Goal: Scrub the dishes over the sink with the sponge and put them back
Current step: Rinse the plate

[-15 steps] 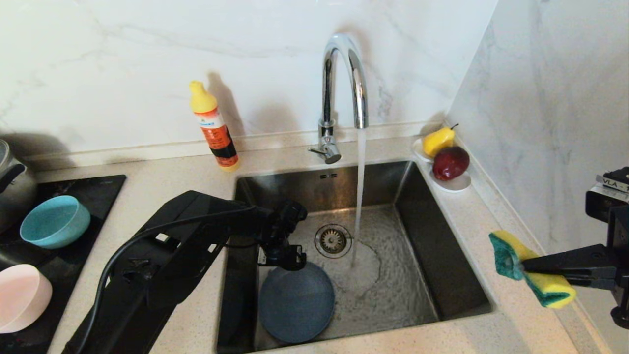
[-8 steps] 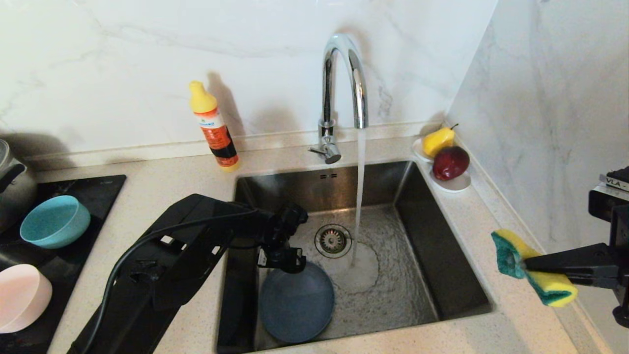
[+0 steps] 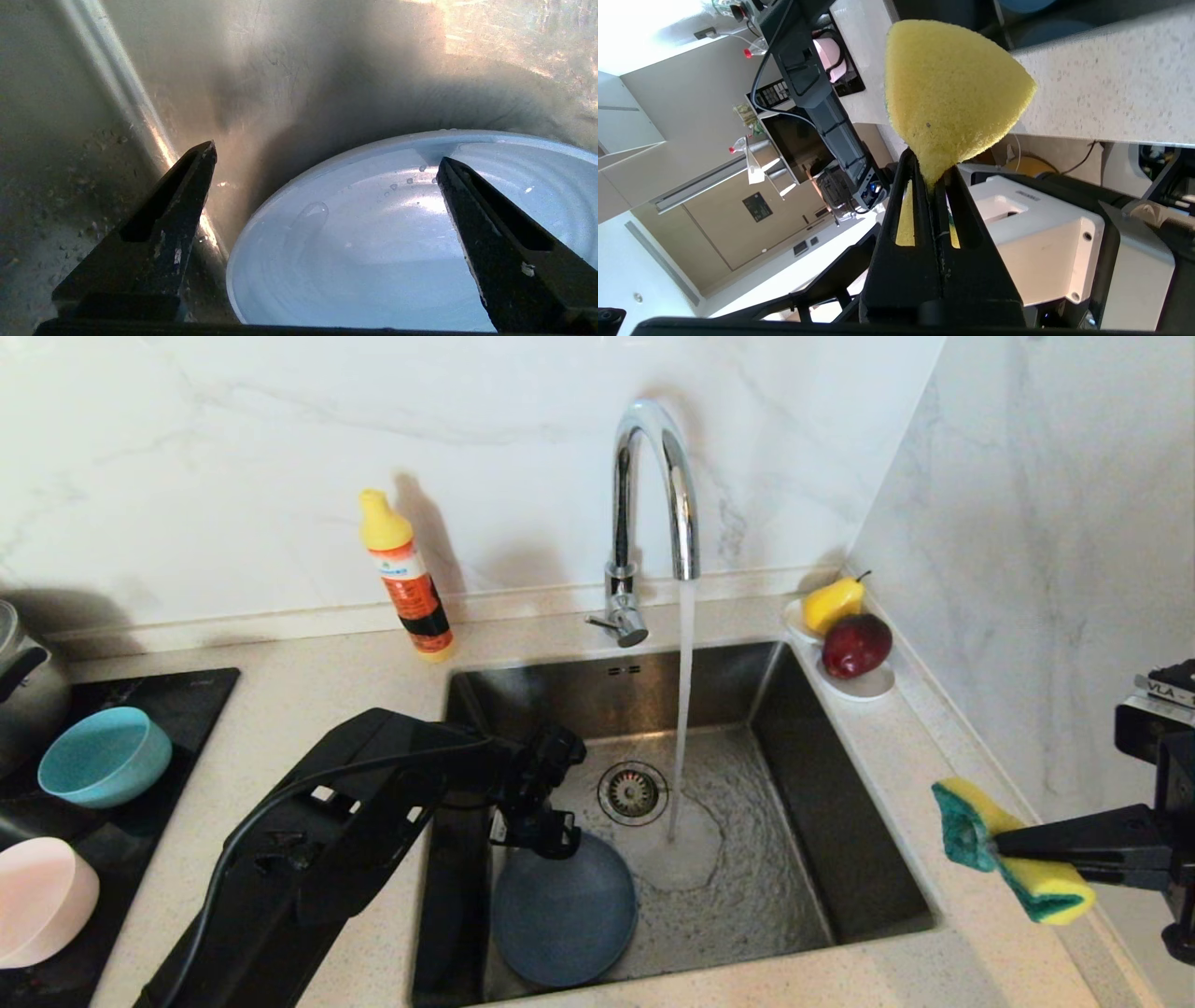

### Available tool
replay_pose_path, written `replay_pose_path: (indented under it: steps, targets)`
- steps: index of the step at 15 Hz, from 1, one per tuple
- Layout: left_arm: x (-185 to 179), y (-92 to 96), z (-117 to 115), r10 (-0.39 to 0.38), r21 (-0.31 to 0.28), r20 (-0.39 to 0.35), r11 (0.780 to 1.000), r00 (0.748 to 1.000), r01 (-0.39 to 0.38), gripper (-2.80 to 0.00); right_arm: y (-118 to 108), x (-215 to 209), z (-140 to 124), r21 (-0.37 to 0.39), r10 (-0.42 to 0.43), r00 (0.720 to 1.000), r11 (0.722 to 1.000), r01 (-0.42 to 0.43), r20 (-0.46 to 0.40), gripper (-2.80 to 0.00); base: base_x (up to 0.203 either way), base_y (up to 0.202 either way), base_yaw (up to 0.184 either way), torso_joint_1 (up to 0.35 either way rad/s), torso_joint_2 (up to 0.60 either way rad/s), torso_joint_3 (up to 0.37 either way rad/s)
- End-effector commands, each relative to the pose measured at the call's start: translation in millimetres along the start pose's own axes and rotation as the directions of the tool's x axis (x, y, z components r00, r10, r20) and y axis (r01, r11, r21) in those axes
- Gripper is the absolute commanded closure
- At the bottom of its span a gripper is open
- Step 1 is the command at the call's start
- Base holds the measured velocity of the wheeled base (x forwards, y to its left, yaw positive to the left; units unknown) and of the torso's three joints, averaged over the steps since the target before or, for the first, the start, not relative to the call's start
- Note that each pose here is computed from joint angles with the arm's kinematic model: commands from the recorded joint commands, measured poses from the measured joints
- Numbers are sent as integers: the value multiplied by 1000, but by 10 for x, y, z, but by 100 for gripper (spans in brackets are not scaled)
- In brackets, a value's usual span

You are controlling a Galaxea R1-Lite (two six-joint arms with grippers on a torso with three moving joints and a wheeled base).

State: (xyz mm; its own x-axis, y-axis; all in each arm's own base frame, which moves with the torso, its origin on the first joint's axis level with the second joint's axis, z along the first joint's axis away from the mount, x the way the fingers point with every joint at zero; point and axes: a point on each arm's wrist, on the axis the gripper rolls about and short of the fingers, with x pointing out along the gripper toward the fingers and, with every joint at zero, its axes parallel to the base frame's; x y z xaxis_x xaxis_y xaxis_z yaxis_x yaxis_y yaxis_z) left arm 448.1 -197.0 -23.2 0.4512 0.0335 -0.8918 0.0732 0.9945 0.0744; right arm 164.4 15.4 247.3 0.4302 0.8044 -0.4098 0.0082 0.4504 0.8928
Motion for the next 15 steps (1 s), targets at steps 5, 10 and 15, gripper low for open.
replay_pose_path:
  steps: [5, 10, 15]
  targets:
    - [58, -8, 10, 9, 21, 30, 1000, 1000, -10, -280, -12, 14, 14, -1, 5, 1000, 1000, -5, 2, 0, 0, 0, 0, 0, 0, 0]
    - [64, -11, 13, 6, 73, 35, 997, 999, -8, -280, -22, 24, 30, 0, 4, 1000, 1000, -4, 2, 0, 0, 0, 0, 0, 0, 0]
    - [19, -91, -8, -7, 87, 30, 996, 1000, 4, -280, -20, -3, 32, -5, 14, 1000, 1000, -14, 15, 0, 0, 0, 0, 0, 0, 0]
